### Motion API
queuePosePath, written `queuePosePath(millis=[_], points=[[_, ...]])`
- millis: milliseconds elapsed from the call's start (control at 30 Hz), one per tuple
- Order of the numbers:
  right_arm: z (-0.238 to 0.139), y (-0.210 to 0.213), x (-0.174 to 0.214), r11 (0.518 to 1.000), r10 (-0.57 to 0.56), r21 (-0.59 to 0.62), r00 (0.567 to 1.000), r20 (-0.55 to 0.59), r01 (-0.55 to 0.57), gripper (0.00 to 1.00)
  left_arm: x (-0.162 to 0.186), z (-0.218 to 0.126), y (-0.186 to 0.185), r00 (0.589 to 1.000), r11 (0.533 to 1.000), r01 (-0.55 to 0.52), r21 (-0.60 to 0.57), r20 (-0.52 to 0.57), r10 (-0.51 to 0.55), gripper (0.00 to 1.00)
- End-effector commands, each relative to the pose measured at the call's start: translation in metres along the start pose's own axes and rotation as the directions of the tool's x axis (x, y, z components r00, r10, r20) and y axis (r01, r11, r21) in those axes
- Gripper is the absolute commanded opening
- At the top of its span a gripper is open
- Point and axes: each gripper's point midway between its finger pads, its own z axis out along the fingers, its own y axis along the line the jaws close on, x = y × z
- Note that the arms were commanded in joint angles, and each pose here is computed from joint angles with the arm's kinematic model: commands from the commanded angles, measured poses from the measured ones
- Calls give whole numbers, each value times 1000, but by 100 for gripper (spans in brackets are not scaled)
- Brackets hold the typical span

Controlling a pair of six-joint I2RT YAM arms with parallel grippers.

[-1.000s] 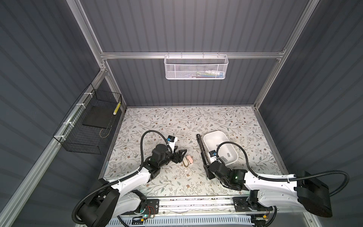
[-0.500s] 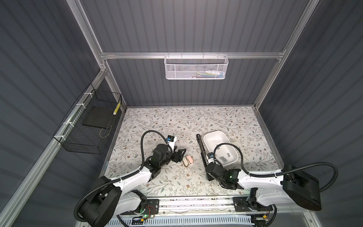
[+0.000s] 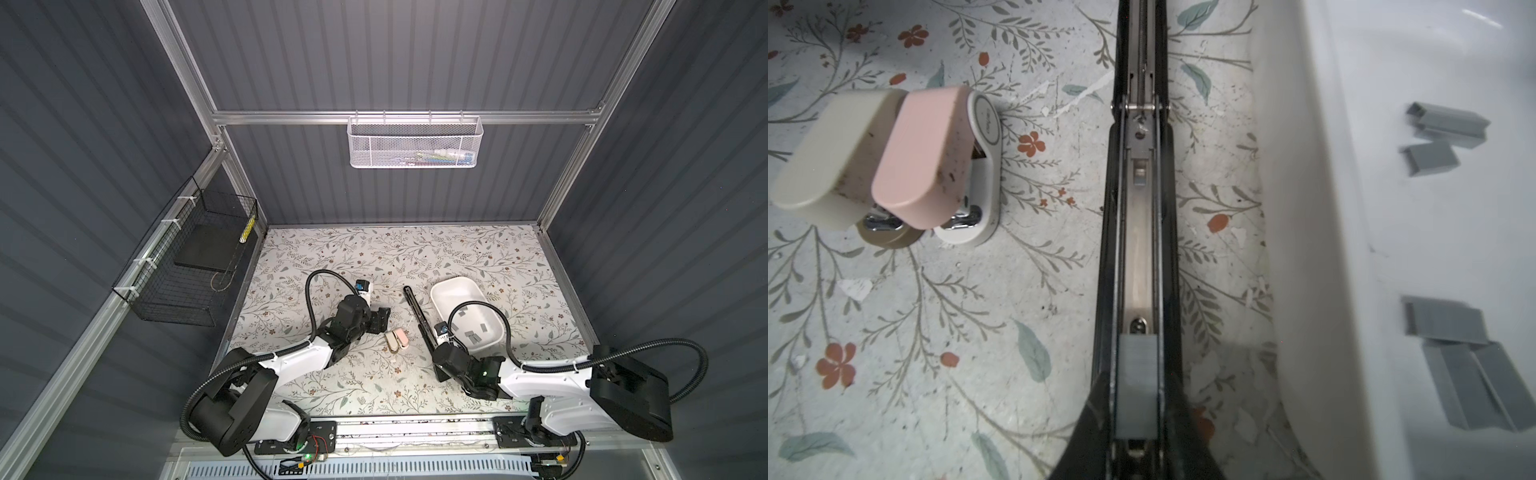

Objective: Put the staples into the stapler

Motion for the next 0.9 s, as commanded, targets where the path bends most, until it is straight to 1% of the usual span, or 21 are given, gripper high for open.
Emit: queuePosePath(millis=[0,67,100,133,233,267,333,433,600,667,800,867], points=[[0,16,-27,999,-5,-34,998,69,7,7,-8,5,-2,1000,999,26,-19,8,-26,76],[1,22,-34,999,-3,-47,997,82,6,7,-11,8,7,998,995,65,-75,14,-64,77],[1,24,-36,998,1,-55,996,87,4,6,-13,9,15,996,988,95,-126,14,-94,79],[2,28,-40,998,6,-71,996,90,0,6,-15,9,22,993,977,118,-176,17,-117,79],[4,37,-45,993,28,-115,997,70,-20,6,-19,7,43,980,923,192,-334,19,-197,80],[6,40,-46,991,37,-128,998,60,-29,5,-19,8,46,979,913,194,-360,11,-203,80],[10,41,-47,988,61,-145,997,37,-55,4,-18,11,48,981,909,176,-379,-9,-193,81],[14,38,-46,987,85,-139,996,17,-82,3,-15,16,47,980,911,173,-375,-24,-196,81],[19,38,-44,983,107,-151,994,-7,-107,2,-9,27,26,977,950,176,-257,-70,-200,83],[20,38,-44,981,113,-154,994,-10,-113,2,-5,31,21,973,955,182,-233,-94,-209,84],[20,38,-43,979,122,-162,992,-12,-122,1,-2,47,3,968,970,195,-142,-133,-214,84],[19,36,-43,978,128,-162,992,-10,-128,1,-1,55,-1,964,972,198,-123,-153,-216,84]])
